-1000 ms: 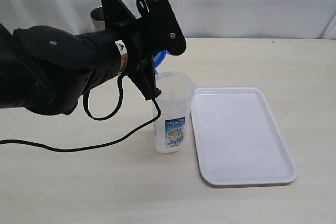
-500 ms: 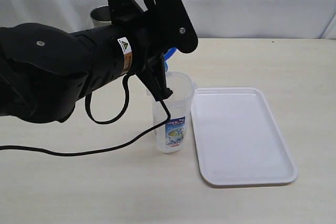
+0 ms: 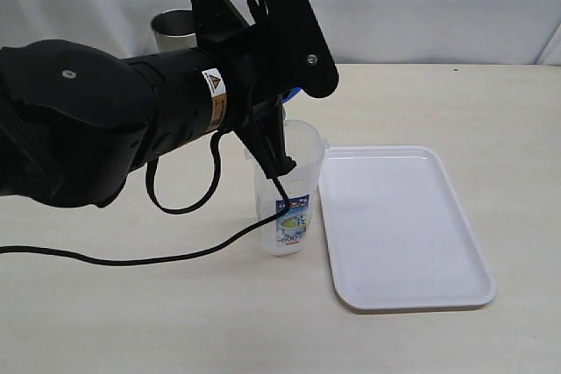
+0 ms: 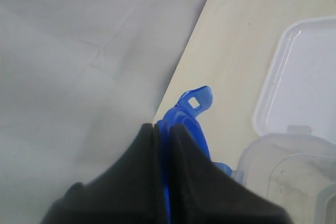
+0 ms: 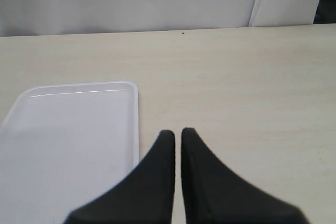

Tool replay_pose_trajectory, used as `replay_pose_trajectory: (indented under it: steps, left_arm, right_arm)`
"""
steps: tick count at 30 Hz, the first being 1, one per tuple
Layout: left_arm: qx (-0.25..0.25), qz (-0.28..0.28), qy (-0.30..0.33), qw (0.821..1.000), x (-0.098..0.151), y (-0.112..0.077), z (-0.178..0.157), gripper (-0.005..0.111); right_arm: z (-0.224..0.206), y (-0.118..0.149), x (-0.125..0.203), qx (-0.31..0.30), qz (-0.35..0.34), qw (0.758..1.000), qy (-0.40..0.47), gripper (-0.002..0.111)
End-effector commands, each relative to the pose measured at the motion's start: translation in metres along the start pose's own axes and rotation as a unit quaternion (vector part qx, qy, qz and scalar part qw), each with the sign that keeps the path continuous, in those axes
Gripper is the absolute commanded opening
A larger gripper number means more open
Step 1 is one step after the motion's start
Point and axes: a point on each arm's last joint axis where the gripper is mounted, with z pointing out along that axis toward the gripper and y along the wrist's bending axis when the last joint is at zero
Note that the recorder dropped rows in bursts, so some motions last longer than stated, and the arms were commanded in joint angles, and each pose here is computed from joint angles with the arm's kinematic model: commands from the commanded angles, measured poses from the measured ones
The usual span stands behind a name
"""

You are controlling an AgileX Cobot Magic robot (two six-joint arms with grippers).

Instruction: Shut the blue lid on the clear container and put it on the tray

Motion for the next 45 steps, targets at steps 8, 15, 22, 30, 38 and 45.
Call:
replay_pose_trajectory:
  steps: [8, 15, 22, 30, 38, 45]
  left_arm:
    - [0.007, 0.023, -0.021, 1.000, -0.015, -0.011, -0.009, 0.000]
    - [0.007, 0.018, -0.018, 1.000, -0.015, -0.013, -0.010, 0.000]
    - [0.023, 0.028, -0.006, 0.999, -0.005, -0.023, -0.010, 0.000]
    - [0.026, 0.037, -0.003, 0.999, -0.001, -0.026, -0.010, 0.000]
    - [0.026, 0.037, -0.003, 0.999, -0.001, -0.026, -0.010, 0.000]
    - [0.018, 0.045, 0.001, 0.999, -0.001, -0.024, -0.010, 0.000]
  right_arm:
    - [0.000, 0.000, -0.001, 0.001, 0.000, 1.000, -0.008, 0.005]
    - [0.000, 0.000, -0.001, 0.001, 0.000, 1.000, -0.008, 0.005]
    - [0.000, 0.000, -0.001, 0.001, 0.000, 1.000, -0.008, 0.005]
    - [0.000, 0.000, -0.001, 0.001, 0.000, 1.000, -0.008, 0.005]
    - [0.000, 0.000, -0.001, 0.001, 0.000, 1.000, -0.008, 0.005]
    - [0.000, 0.000, -0.001, 0.001, 0.000, 1.000, -0.008, 0.005]
